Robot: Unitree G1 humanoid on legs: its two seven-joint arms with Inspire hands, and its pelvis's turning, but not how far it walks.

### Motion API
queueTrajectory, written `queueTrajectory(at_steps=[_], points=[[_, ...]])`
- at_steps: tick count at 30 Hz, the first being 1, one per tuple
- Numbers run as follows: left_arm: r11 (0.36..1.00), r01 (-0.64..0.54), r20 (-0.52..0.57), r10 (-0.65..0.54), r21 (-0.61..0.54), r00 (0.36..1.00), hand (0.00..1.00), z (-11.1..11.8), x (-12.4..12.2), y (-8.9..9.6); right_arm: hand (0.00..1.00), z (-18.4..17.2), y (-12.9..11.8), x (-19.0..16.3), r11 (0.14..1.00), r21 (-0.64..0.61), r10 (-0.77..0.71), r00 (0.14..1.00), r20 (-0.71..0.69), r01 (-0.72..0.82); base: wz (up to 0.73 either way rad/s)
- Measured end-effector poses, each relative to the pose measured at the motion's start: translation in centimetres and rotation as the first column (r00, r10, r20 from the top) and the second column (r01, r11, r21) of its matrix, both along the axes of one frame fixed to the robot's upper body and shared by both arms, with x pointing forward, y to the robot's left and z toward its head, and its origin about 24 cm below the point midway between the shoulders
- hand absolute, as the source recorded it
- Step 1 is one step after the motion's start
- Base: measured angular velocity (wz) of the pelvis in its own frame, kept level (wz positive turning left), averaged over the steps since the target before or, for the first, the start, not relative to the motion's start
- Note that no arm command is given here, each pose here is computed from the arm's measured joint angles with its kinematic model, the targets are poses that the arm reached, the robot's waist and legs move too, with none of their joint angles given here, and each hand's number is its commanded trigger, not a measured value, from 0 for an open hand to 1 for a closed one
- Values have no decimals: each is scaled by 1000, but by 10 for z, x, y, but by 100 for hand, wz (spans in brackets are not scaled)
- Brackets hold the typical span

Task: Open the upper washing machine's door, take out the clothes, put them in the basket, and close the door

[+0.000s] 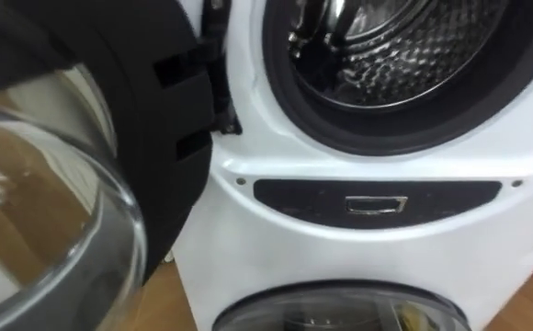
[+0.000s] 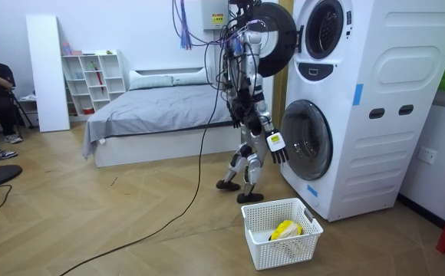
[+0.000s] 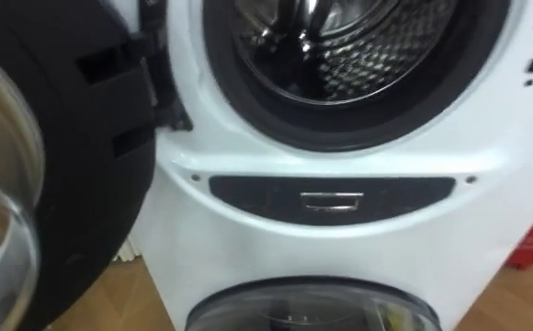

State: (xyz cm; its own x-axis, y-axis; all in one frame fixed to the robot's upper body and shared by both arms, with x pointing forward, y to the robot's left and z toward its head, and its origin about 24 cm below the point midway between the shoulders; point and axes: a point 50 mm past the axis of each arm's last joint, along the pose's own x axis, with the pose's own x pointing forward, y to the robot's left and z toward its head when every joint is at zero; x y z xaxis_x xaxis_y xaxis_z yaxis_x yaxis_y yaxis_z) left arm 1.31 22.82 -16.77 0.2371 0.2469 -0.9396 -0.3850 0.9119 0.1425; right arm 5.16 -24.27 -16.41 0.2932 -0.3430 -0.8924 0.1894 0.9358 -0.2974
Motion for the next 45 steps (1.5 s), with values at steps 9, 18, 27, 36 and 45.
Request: queueTrajectory(at_steps=[9,18,27,36,45], points=[[998,61,105,-58,-23,993,0,3,44,-5,0,8,-4,33,999,-10,36,993,111,-35,8],[995,98,97,-95,-27,991,0,2,46,-7,0,11,-4,48,997,-43,73,988,139,-68,3],[996,85,54,-85,10,995,0,1,32,-2,0,13,-20,38,996,-79,43,995,93,-36,29],[997,69,59,-71,38,996,0,3,34,8,0,14,3,68,993,-26,116,980,163,-113,-22],[997,69,62,-71,29,996,0,3,34,4,0,15,6,73,989,-32,146,973,181,-143,2]])
